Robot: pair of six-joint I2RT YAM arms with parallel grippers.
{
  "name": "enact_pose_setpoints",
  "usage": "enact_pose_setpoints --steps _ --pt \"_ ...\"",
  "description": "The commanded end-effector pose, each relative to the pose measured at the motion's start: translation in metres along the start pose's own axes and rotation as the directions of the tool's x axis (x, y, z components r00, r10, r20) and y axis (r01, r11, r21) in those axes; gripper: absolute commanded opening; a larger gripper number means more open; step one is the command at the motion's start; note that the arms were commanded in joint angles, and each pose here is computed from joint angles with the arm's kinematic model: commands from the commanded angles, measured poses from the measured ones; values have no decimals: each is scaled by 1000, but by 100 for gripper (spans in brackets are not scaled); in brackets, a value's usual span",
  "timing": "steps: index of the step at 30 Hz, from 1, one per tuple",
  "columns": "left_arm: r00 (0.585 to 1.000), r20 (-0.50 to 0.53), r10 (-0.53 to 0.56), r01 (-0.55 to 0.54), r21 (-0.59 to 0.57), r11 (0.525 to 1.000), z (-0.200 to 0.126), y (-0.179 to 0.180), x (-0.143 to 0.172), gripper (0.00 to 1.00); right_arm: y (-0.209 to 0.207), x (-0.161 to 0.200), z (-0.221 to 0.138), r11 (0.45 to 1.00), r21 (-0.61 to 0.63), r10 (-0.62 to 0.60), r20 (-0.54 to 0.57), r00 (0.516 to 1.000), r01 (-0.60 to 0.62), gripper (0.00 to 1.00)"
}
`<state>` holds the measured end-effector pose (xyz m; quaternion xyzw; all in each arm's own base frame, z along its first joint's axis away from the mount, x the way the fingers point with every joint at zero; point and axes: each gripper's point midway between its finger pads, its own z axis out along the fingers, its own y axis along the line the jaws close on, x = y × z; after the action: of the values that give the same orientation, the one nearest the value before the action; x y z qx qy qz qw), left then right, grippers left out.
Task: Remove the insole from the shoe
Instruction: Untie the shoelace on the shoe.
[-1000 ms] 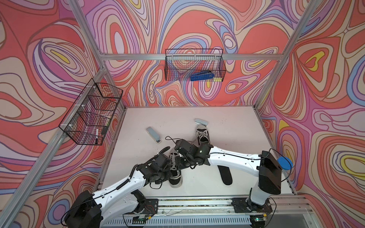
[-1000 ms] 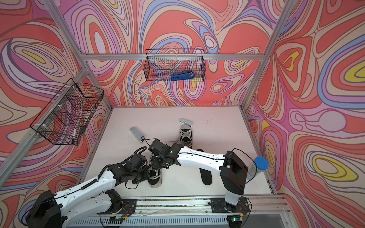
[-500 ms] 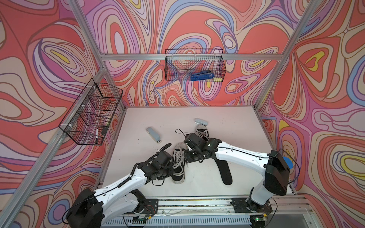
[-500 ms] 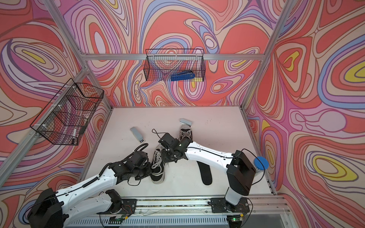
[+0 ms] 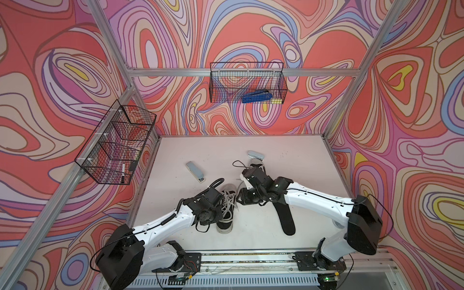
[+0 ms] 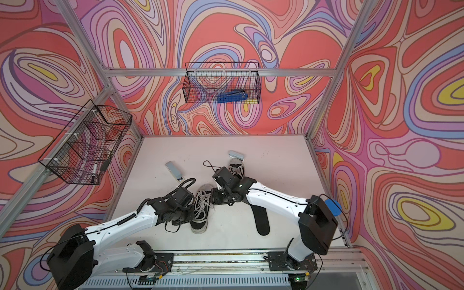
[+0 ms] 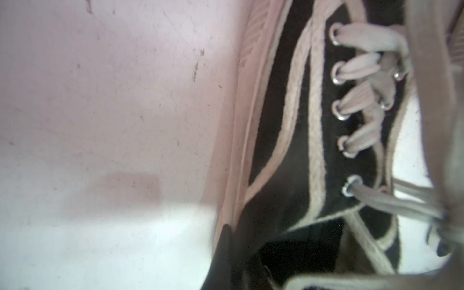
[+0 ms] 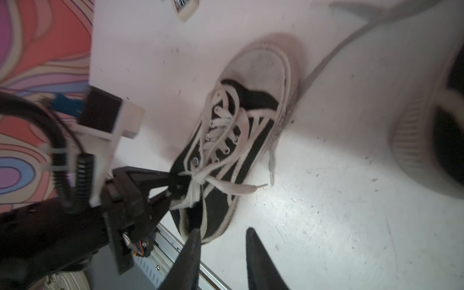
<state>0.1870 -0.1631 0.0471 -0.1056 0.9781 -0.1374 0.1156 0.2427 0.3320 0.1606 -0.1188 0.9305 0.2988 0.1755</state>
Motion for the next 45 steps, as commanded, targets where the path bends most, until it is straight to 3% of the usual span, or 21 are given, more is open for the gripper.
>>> enact_pose_setpoints --steps 1,3,5,9,13,17,22,30,33,36,38,41,43,45 --pt "998 35 58 -58 -1 998 -7 -5 -11 0 -13 -25 -11 990 61 -130 118 984 124 26" --pt "997 32 77 -77 1 997 -7 -5 -10 0 -18 -33 -11 949 122 -307 146 940 291 24" --pt "995 23 98 -98 14 995 -7 -7 -8 0 -14 -36 -10 865 138 -501 152 852 483 24" --pt "990 6 140 -140 52 989 -8 -14 -5 0 2 -26 0 570 97 -817 169 551 816 26" --pt "989 3 150 -150 65 987 -8 -16 -4 0 -4 -9 21 319 66 -943 124 309 945 31" --pt "989 -6 150 -149 66 987 -8 -16 -2 0 -4 8 34 215 -20 -970 110 215 977 34" --pt "989 -5 148 -147 70 987 -7 -17 -3 0 -3 21 43 168 -85 -976 128 178 982 37" --pt "990 -3 142 -142 64 988 -9 -16 -3 0 -5 21 65 142 -90 -983 104 151 986 35" --pt "990 -4 142 -142 63 988 -9 -16 -3 0 -3 18 70 143 -89 -983 107 152 986 27" --pt "990 -4 140 -140 51 989 -10 -15 -4 0 0 8 65 156 -42 -979 122 160 987 6" --pt "991 -4 131 -131 39 991 -10 -12 -4 0 5 1 53 165 6 -976 148 162 986 0" --pt "994 -7 108 -108 26 994 -9 -8 -2 0 12 -9 26 204 67 -966 179 189 977 0" --pt "997 -5 83 -83 9 997 -9 -4 -2 0 17 -16 6 270 105 -948 205 245 957 0" --pt "999 -4 50 -50 -13 999 -7 1 -2 0 20 -27 -12 371 143 -913 235 333 917 0"
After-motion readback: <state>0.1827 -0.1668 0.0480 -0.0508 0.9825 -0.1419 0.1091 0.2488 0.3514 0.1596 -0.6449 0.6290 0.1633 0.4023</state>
